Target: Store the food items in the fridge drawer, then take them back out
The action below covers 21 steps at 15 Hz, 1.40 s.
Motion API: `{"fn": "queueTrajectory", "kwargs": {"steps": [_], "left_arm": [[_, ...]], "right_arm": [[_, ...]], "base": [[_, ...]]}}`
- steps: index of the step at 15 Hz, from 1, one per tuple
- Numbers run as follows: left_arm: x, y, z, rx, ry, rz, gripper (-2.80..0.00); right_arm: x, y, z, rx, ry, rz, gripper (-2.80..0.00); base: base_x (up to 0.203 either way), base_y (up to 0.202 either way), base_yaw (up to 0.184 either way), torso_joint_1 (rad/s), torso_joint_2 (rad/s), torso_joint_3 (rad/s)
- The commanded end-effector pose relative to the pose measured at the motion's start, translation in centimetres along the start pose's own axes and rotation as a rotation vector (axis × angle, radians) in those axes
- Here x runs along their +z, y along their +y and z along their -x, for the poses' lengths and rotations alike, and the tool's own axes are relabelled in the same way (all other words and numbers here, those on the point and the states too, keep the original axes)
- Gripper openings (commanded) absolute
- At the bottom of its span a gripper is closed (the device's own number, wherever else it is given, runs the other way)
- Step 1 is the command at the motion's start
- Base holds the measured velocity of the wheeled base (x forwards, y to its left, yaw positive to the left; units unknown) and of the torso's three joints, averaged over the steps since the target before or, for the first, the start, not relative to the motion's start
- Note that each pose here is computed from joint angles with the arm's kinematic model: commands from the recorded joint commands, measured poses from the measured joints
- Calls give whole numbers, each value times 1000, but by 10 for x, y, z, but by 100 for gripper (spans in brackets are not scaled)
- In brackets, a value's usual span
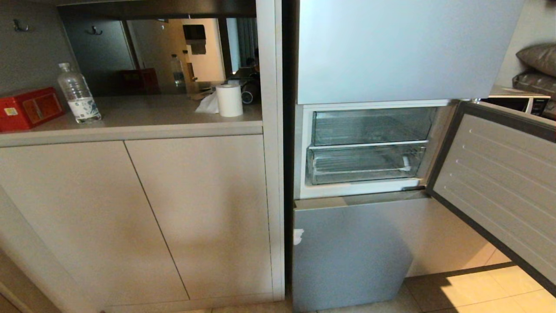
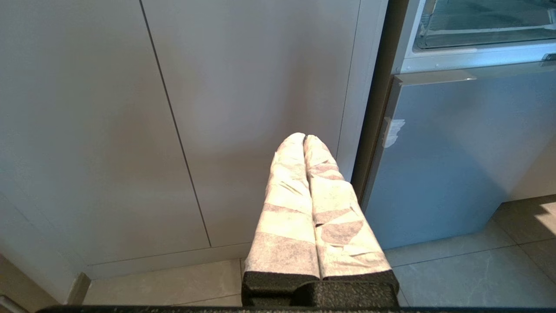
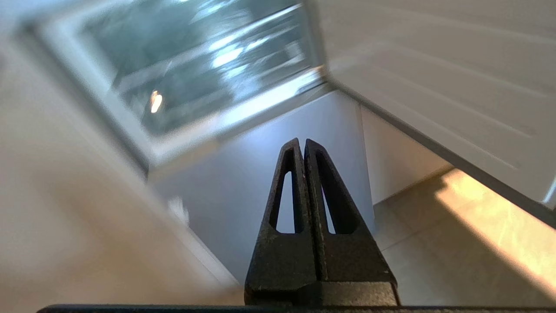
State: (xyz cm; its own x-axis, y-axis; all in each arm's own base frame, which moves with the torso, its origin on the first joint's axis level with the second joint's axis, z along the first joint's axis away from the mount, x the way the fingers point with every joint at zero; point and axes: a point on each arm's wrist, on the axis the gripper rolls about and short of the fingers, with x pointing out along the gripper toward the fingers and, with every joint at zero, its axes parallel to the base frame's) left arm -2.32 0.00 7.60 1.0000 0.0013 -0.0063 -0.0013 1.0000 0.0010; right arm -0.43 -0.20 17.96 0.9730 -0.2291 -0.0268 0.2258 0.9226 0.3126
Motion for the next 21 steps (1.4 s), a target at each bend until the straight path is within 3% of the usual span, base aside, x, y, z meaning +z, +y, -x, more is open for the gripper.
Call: {"fn": "queueTrajectory", "kwargs": {"steps": [1,5,8,10,15,21], "left_arm": [[0,0,0,0,-2,-1,-280],[0,0,0,0,-2,-1,-280],[0,0,0,2,-2,-1,-280],[0,0,0,0,-2,-1,-280],[0,0,0,0,-2,0,-280],[0,0,0,0,-2,-1,-280]], "right_arm": [[27,4,-55,-198,48,-78,-280],[75,-39,-101,-420,-152,-156,-280],[113,-76,-113,-499,-298,-157,-280],[129,-88,-114,-507,-357,-152,-280],[153,-145,-121,-614,-413,-206,-280],[146,-205,-125,-688,-363,-307,-280]], "base": [[0,0,0,0,0,0],[0,0,0,0,0,0],[0,0,0,0,0,0],[0,0,0,0,0,0],[0,0,0,0,0,0],[0,0,0,0,0,0]]}}
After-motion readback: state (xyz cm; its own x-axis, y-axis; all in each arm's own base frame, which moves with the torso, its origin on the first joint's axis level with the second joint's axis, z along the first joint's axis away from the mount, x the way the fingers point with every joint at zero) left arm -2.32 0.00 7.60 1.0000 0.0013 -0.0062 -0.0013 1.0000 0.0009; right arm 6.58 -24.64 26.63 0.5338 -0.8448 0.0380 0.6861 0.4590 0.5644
